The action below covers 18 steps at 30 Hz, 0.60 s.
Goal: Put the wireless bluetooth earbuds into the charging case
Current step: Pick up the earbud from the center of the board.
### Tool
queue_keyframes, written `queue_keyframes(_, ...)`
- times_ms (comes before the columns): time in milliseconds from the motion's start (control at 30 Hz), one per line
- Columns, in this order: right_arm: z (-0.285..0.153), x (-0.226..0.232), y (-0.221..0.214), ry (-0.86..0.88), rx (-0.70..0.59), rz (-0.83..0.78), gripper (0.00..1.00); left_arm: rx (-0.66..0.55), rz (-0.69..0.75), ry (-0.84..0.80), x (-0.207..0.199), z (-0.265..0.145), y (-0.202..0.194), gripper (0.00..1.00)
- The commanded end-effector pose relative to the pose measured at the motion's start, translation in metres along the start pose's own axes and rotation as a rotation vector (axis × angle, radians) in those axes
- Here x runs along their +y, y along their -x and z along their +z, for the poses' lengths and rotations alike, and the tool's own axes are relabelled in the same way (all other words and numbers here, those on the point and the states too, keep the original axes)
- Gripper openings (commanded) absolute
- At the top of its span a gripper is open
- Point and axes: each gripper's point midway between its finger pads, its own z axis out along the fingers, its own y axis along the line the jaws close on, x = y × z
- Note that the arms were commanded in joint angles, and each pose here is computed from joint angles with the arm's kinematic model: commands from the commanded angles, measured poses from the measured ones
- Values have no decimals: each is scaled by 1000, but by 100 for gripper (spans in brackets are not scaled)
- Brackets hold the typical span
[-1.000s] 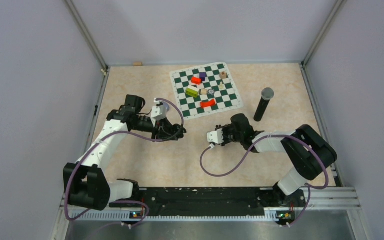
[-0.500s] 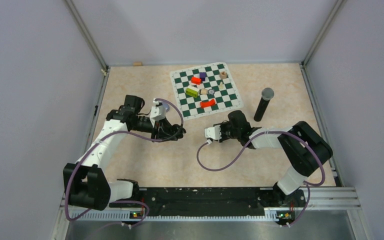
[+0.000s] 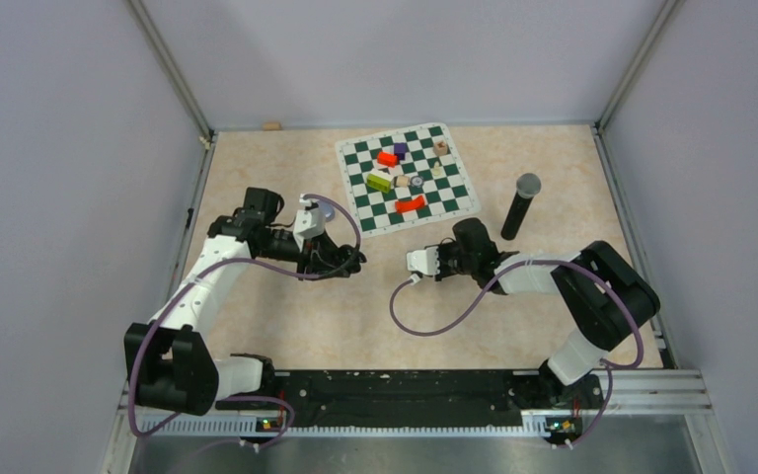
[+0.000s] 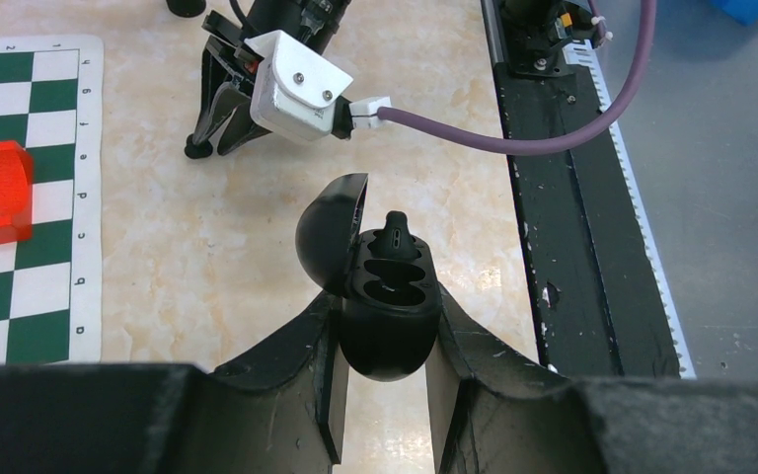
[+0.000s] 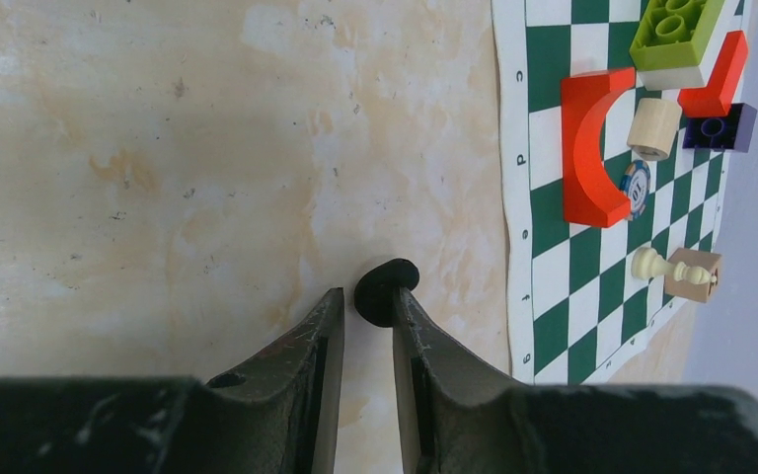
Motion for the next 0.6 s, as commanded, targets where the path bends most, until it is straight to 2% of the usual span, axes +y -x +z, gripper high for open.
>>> queue_keyframes(0, -7, 28, -17, 86, 44, 57, 24, -47, 64, -11, -3, -3, 20, 0)
queue_keyframes(67, -5, 28, -19, 92, 52, 60, 24, -48, 63, -12, -3, -3, 20, 0)
queue_keyframes(167, -3, 27, -20, 89, 56, 75, 31, -49, 63, -12, -3, -3, 20, 0)
queue_keyframes(300, -5, 20, -14, 63, 33, 76, 35, -49, 65, -13, -3, -3, 20, 0)
queue_keyframes(467, -8, 17, -8, 47, 5, 63, 35, -50, 60, -14, -3, -3, 19, 0)
queue_keyframes(567, -8, 23, -7, 73, -2, 56, 28, -51, 61, -16, -3, -3, 20, 0)
